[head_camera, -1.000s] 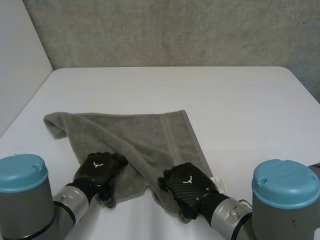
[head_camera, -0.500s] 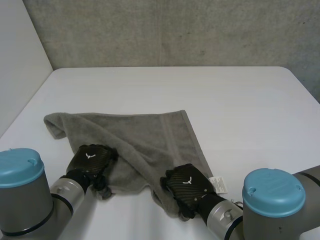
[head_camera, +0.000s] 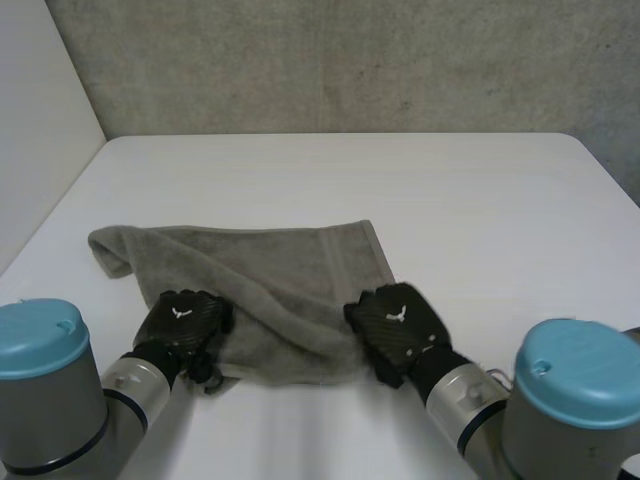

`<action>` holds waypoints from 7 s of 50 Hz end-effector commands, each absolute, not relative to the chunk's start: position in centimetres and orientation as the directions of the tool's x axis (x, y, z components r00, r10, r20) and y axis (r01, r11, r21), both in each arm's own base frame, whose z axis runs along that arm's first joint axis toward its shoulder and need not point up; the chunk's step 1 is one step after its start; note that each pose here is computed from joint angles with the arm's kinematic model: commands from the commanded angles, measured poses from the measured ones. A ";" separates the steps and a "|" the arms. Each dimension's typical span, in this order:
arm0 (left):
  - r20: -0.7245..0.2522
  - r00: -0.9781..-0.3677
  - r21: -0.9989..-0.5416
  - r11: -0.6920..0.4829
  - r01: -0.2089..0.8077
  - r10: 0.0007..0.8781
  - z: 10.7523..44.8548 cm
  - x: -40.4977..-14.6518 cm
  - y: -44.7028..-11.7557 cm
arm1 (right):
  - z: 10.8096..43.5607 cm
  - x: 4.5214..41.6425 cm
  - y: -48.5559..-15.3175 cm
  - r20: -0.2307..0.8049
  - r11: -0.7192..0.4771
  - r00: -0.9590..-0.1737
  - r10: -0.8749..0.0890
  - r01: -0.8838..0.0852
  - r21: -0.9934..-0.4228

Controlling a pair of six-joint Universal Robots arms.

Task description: Fold the towel.

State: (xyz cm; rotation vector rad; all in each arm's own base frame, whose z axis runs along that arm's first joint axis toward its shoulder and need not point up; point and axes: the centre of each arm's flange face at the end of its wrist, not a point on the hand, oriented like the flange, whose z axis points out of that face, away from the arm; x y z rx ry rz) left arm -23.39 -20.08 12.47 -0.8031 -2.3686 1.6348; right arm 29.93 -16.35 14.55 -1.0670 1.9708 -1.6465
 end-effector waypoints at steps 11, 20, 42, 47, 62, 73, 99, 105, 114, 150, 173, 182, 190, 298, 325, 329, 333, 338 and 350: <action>-0.183 -0.846 -0.912 0.235 0.336 0.500 12.3 -23.6 -20.4 | 17.5 28.1 -18.8 0.136 0.037 -0.747 -0.651 -0.210 -0.977; -0.187 -0.843 -0.916 0.220 0.335 0.505 12.9 -23.7 -19.7 | 19.3 26.4 -20.6 0.059 0.032 -0.815 -0.577 -0.094 -0.995; -0.269 -0.820 -0.901 0.169 0.400 0.505 12.8 -24.2 -20.9 | 22.3 26.3 -20.9 0.021 -0.018 -0.818 -0.576 -0.013 -1.000; -0.327 -0.817 -0.911 0.071 0.406 0.474 15.5 -24.3 -22.2 | 26.2 26.8 -21.3 0.054 -0.088 -0.800 -0.597 -0.001 -0.996; -0.375 -0.905 -0.841 -0.484 0.241 0.201 39.5 -22.6 -22.1 | 40.3 24.3 -23.8 0.292 -0.193 -0.722 -0.628 -0.220 -0.956; -0.399 -0.836 -0.915 -0.100 0.392 0.376 28.3 -24.1 -26.1 | 35.2 25.6 -26.3 0.378 -0.093 -0.608 -0.698 -0.446 -0.890; -0.357 -0.819 -0.851 0.204 0.483 0.449 14.4 -22.5 -26.9 | 23.9 27.7 -28.1 0.337 0.041 -0.587 -0.736 -0.535 -0.844; -0.353 -0.811 -0.863 0.172 0.475 0.467 15.6 -23.1 -24.9 | 23.9 27.6 -28.2 0.336 0.041 -0.589 -0.735 -0.533 -0.845; -0.353 -0.802 -0.865 0.157 0.476 0.482 16.3 -23.2 -23.0 | 24.3 26.9 -29.5 0.374 0.040 -0.650 -0.661 -0.528 -0.848; -0.215 -0.926 -0.947 0.166 0.275 0.309 16.4 -22.1 -26.2 | 30.4 26.1 -28.1 0.370 -0.071 -0.734 -0.569 -0.405 -0.912; -0.395 -0.750 -0.828 0.148 0.541 0.531 26.8 -22.3 -28.8 | 31.6 27.0 -27.2 0.576 -0.147 -0.427 -0.697 -0.702 -0.697; -0.401 -0.763 -0.828 0.155 0.538 0.507 24.5 -22.6 -34.6 | 27.7 29.6 -32.7 0.670 -0.188 -0.435 -0.602 -0.738 -0.649; -0.514 -0.831 -0.826 -0.384 0.413 0.214 35.2 -24.1 -39.9 | 37.9 33.2 -36.7 0.727 -0.616 -0.675 -0.125 -0.522 -0.590; -0.632 -0.691 -0.760 -0.106 0.642 0.350 11.9 -17.7 -32.3 | 15.7 23.1 -27.9 0.407 0.127 -0.713 -0.571 -0.566 -0.815; -0.630 -0.691 -0.761 -0.105 0.640 0.354 11.8 -17.8 -32.2 | 14.7 24.6 -23.4 0.398 0.105 -0.625 -0.671 -0.612 -0.784; -0.631 -0.690 -0.760 -0.106 0.641 0.354 11.8 -17.8 -32.2 | 14.3 24.5 -23.5 0.405 0.109 -0.614 -0.677 -0.628 -0.770; -0.630 -0.690 -0.760 -0.103 0.641 0.356 11.7 -17.8 -32.2 | 14.3 24.5 -23.5 0.409 0.111 -0.615 -0.674 -0.632 -0.767; -0.629 -0.689 -0.761 -0.102 0.641 0.359 11.6 -17.8 -32.2 | 14.3 24.6 -23.4 0.405 0.114 -0.611 -0.680 -0.633 -0.765; -0.628 -0.690 -0.762 -0.100 0.640 0.360 11.6 -17.8 -32.2 | 13.1 24.7 -23.7 0.393 0.120 -0.604 -0.693 -0.634 -0.764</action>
